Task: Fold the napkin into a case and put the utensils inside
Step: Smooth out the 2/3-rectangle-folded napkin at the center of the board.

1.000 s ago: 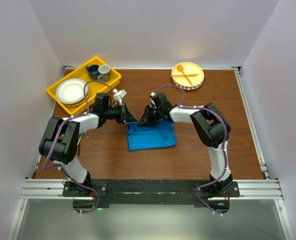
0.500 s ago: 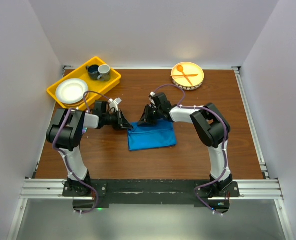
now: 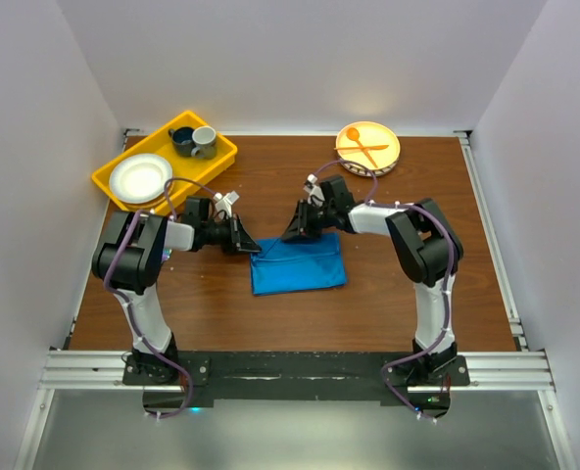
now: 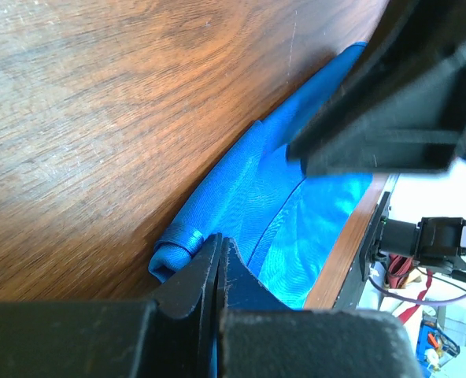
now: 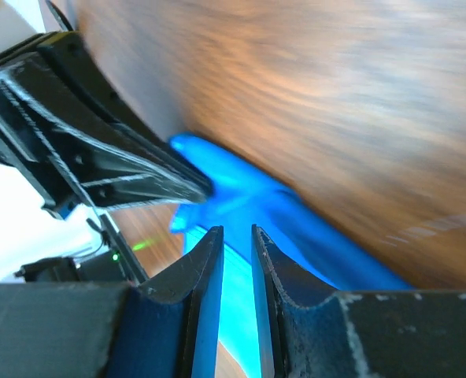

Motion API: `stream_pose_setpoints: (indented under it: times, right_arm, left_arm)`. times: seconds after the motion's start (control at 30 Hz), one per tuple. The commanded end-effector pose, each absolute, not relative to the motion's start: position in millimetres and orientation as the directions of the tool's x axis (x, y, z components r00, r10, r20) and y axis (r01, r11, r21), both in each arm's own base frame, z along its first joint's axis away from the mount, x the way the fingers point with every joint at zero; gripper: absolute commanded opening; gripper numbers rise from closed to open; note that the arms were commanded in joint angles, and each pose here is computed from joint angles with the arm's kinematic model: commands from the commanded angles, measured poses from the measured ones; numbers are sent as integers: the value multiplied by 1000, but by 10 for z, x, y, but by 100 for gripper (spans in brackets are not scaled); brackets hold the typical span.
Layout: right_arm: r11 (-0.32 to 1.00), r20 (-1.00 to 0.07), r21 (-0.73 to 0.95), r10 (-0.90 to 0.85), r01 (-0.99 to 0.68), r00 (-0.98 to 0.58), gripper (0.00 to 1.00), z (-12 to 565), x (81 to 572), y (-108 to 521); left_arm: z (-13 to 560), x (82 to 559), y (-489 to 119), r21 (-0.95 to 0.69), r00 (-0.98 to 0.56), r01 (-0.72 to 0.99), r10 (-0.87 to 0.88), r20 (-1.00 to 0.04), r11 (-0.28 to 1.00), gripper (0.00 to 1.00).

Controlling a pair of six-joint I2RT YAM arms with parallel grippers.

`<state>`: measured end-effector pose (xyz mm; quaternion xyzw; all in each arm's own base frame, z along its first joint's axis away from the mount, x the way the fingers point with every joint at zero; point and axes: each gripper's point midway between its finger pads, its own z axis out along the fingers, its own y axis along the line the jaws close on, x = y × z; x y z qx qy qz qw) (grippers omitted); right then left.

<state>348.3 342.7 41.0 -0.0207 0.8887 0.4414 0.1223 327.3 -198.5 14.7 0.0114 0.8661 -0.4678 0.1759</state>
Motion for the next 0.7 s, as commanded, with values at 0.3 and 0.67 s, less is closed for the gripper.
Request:
stream_pose_setpoints:
  times: [0.3, 0.67]
  right_arm:
    - [628, -149, 774, 65, -75, -987, 21, -178, 3576, 2465]
    - [633, -183, 766, 46, -113, -982, 20, -78, 3565, 1955]
  left_arm:
    - [-477, 3107, -1634, -674, -954, 68, -149, -259, 735, 0]
    - [-471, 3126, -1606, -672, -952, 65, -156, -263, 738, 0]
